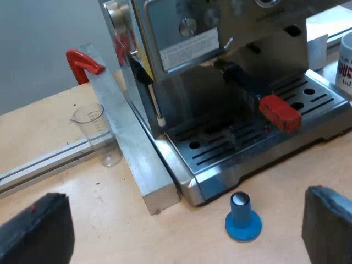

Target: Put the handle in the coffee machine

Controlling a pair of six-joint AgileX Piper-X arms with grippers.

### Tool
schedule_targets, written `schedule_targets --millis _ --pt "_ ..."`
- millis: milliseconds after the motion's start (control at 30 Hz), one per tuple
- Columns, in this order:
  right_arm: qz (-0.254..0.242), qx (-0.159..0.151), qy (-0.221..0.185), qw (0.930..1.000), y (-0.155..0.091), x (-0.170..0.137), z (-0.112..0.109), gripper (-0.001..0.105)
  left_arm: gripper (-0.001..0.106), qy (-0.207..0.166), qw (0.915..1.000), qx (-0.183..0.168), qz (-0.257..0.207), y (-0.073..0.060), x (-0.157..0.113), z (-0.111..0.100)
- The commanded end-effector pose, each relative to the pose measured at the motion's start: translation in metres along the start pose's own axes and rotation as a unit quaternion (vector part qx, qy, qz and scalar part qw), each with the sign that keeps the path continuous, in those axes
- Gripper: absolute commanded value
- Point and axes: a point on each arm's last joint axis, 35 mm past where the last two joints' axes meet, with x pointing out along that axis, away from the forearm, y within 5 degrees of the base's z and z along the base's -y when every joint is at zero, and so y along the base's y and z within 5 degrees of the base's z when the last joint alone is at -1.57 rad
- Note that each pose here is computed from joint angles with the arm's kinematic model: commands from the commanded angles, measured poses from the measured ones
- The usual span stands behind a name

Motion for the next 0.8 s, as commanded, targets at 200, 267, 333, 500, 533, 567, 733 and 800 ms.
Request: schedule_targets --millis 200,267,333,500,533,567,733,800 --pt "-0.003 -0.008 -0.003 1.0000 0.006 -0.024 -0.018 0.067 0.085 0.023 0.9997 0.001 -0.008 0.000 0.004 -0.015" --pt "0.001 -0.008 0.012 0.9999 0.007 -0.026 -0.021 0.067 0.085 0.031 0.9995 -0.001 -0.010 0.001 0.008 -0.018" --pt "0.014 -0.008 0.017 0.9997 0.008 -0.024 -0.023 0.067 0.085 0.036 0.9993 -0.003 -0.014 0.001 0.011 -0.019" --pt "0.016 -0.008 0.026 0.9995 0.009 -0.018 -0.026 0.067 0.085 0.032 0.9987 -0.002 -0.040 0.001 0.011 -0.019" --pt "0.015 -0.008 0.026 0.9995 0.009 -0.017 -0.026 0.067 0.085 0.031 0.9978 -0.001 -0.058 0.000 0.011 -0.019" --pt "0.015 -0.008 0.026 0.9995 0.009 -0.014 -0.026 0.067 0.085 0.028 0.9973 -0.001 -0.068 -0.001 0.011 -0.018" --pt "0.016 -0.008 0.034 0.9993 0.009 0.002 -0.031 0.067 0.085 0.010 0.9965 0.010 -0.082 0.001 0.012 -0.015" --pt "0.009 -0.004 0.047 0.9989 0.010 0.011 -0.035 0.067 0.085 0.002 0.9984 -0.007 -0.055 0.004 0.015 -0.013"
